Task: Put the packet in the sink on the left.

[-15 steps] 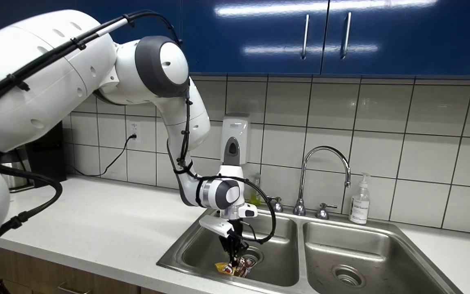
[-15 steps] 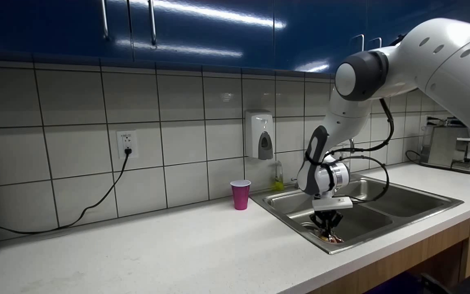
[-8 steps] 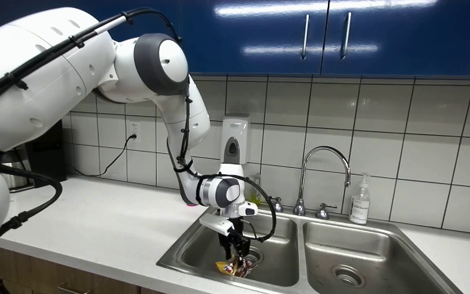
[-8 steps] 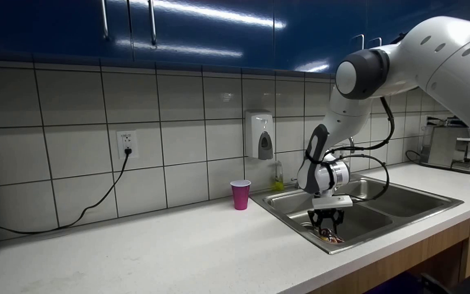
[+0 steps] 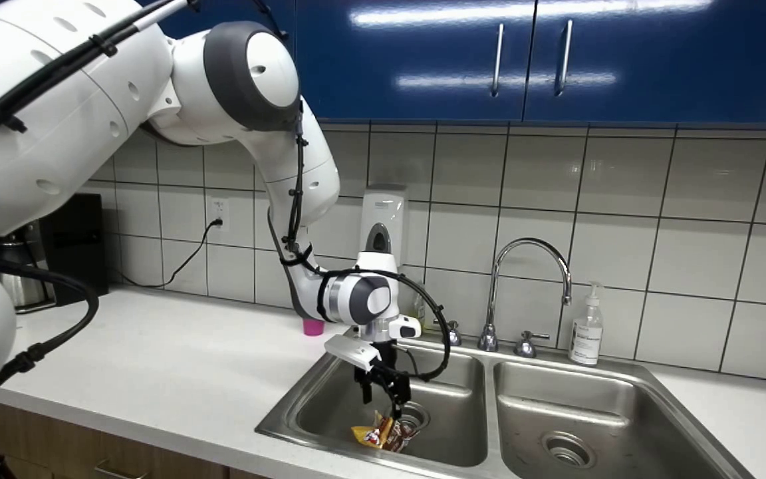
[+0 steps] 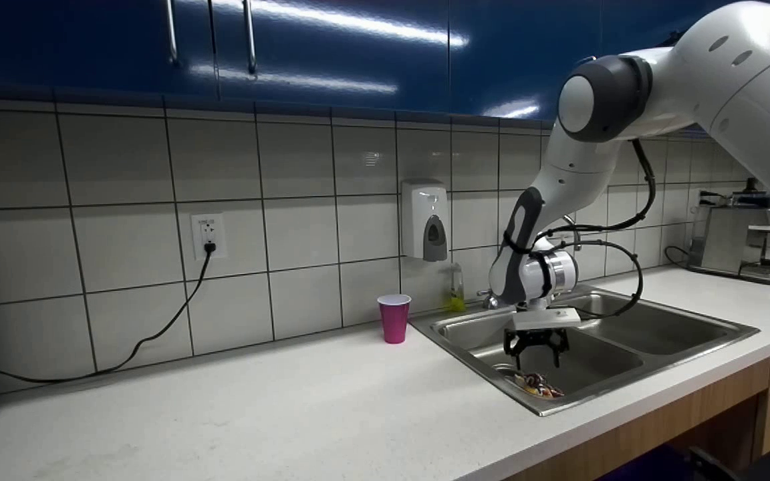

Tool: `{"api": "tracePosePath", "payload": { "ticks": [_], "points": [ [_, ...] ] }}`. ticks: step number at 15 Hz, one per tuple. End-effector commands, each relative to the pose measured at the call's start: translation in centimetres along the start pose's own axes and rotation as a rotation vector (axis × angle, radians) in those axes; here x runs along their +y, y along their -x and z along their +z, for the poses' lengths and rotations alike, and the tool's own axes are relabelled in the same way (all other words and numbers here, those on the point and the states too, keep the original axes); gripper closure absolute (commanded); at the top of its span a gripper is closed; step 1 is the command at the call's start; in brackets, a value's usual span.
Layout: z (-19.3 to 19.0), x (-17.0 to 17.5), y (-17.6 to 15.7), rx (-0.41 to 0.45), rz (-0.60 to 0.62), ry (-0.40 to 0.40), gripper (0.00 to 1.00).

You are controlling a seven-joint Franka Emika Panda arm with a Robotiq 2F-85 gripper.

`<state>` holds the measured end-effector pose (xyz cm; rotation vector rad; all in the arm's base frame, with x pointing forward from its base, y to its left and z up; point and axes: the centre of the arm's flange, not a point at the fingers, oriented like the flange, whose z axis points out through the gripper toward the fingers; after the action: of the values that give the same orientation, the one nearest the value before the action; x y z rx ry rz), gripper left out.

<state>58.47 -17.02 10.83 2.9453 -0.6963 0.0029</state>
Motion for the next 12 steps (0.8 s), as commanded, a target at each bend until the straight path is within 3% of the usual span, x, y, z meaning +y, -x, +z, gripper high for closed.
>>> {"api": "tracePosePath", "payload": {
  "ticks": [1,12],
  "points": [
    [-3.0,1.0,1.7,0.023,-0.022,-0.016,0.00],
    [-7.9,1.8,6.7,0.047,-0.312,-0.019,0.00]
  ]
}}
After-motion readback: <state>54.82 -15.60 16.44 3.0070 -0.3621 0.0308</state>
